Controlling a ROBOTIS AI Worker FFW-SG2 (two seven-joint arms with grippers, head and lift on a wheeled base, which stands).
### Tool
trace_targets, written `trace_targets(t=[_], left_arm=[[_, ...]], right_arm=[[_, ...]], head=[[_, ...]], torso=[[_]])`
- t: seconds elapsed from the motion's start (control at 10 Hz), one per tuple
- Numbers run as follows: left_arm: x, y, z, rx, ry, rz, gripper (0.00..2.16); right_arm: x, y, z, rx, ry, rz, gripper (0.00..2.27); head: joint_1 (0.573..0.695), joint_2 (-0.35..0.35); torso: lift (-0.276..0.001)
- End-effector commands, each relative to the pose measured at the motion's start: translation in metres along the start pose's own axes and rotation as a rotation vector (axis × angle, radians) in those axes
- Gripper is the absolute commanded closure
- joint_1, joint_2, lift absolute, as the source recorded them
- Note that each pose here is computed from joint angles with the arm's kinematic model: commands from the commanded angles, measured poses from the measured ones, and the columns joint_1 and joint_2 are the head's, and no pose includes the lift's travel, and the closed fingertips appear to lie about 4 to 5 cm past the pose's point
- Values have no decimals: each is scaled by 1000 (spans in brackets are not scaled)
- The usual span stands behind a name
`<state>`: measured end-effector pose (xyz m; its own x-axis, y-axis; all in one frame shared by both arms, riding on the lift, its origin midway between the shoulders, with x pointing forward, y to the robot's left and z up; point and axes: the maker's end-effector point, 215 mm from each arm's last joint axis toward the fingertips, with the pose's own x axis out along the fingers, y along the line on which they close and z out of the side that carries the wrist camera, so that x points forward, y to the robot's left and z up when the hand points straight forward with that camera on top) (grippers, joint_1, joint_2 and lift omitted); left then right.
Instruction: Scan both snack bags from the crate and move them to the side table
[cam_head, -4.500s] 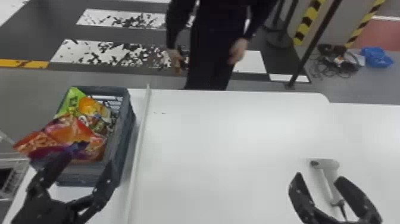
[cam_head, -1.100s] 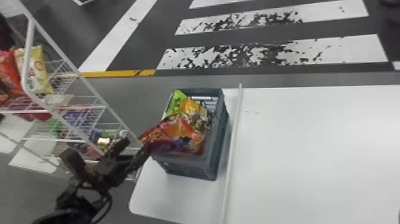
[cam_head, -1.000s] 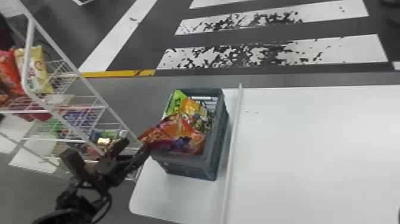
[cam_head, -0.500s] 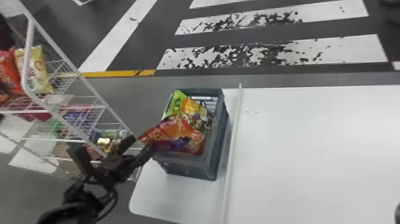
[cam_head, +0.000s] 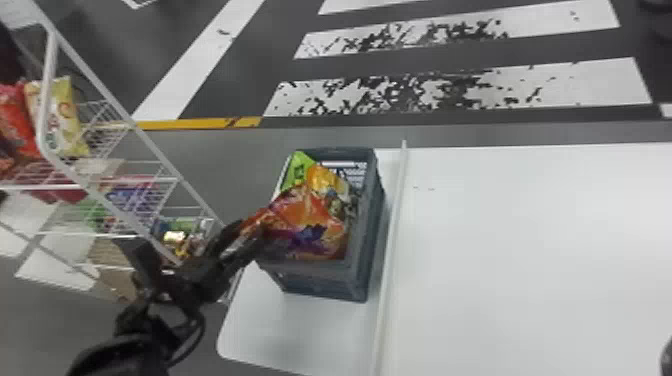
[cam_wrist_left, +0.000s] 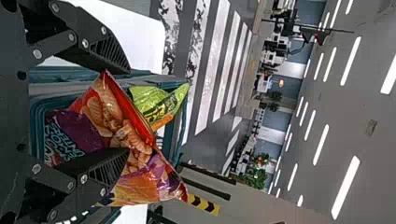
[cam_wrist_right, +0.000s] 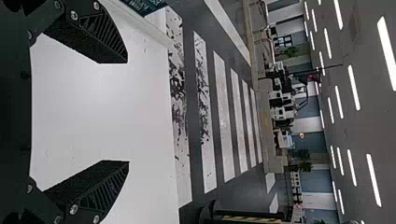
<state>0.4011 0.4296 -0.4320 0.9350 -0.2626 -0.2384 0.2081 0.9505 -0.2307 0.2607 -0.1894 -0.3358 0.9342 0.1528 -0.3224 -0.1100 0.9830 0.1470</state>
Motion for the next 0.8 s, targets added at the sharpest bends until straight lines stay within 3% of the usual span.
trace_targets(t=[0.0,0.1,0.3,0.7], left_arm=[[0,-1,0,-3,-3,1,1116],[-2,-1,1,-1,-3,7,1558],[-3,2,4,-6,-4,21,1973],[-9,-4,27,0,-47,9,1976]], right_arm=[[0,1,0,2,0,2,164],[0,3,-1,4,2,5,167],[1,5,-1,5,4,9,167],[2,9,-2,5,3,15,167]], head=[[695,350],[695,350],[695,350],[695,350]], torso=[[-29],[-29],[-29],[-29]])
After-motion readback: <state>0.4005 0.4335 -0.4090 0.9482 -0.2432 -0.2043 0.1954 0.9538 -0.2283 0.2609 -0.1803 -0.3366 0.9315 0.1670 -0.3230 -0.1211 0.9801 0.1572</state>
